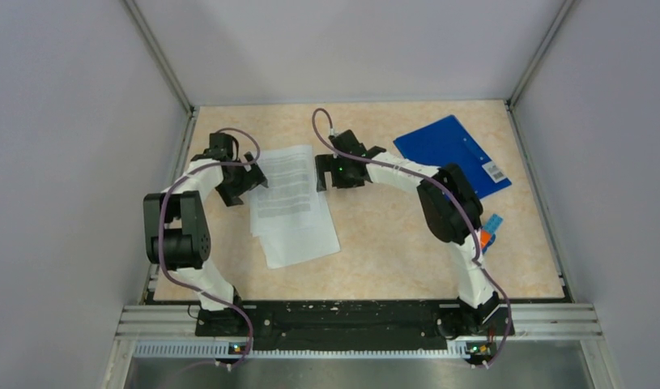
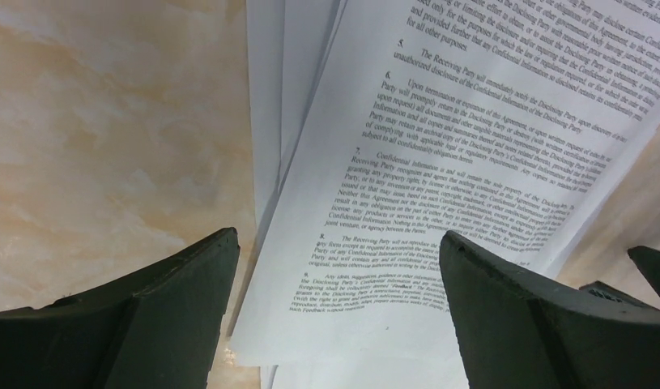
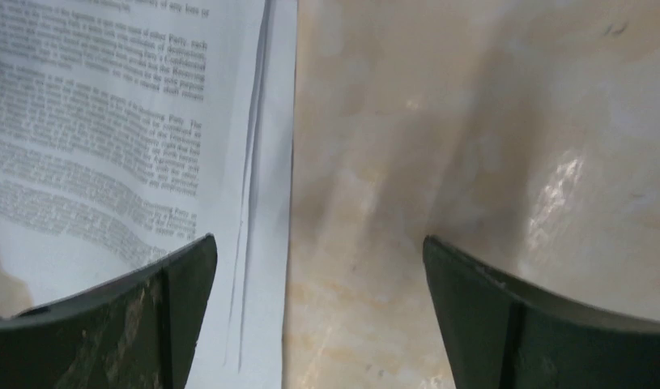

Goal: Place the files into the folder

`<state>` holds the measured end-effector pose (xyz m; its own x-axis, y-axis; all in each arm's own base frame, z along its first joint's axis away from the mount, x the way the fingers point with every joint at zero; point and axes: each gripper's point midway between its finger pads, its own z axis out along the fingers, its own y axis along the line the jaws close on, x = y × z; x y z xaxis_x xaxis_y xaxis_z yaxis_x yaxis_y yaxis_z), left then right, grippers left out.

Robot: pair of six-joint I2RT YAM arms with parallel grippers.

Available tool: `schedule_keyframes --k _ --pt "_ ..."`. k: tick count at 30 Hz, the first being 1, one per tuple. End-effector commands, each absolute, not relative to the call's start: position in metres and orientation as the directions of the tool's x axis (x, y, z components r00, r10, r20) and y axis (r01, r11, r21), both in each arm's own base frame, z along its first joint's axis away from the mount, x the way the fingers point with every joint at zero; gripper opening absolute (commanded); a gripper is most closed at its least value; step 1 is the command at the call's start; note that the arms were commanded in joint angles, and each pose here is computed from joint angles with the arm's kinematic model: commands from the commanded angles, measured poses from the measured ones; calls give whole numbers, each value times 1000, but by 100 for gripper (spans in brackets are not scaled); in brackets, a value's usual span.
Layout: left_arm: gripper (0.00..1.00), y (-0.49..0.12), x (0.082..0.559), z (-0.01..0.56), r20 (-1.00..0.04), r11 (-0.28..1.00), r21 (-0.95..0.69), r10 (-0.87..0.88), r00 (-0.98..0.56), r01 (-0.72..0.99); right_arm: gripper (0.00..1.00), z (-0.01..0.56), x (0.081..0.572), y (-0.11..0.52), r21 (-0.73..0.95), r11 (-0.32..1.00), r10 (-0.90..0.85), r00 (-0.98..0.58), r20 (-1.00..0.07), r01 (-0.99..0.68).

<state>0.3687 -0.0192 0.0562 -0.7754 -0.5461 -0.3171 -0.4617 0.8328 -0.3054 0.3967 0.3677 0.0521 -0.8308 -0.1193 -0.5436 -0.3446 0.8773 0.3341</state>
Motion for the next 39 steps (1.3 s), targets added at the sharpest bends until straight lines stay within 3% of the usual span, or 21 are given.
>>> schedule_keyframes --k 1,11,25,39 --pt "98 -12 383 55 -326 840 -306 -534 -780 -448 99 79 386 386 396 844 -76 -813 -577 -360" --pt "98 -23 389 31 -267 841 -330 -519 -812 -429 99 64 364 401 431 834 -68 -839 -540 -345" --pt "98 -107 377 36 -237 858 -415 -422 -875 -302 99 47 375 375 484 836 22 -866 -500 -259" --pt "98 -82 364 53 -336 899 -274 -423 -842 -342 99 51 382 343 396 876 -17 -838 -545 -275"
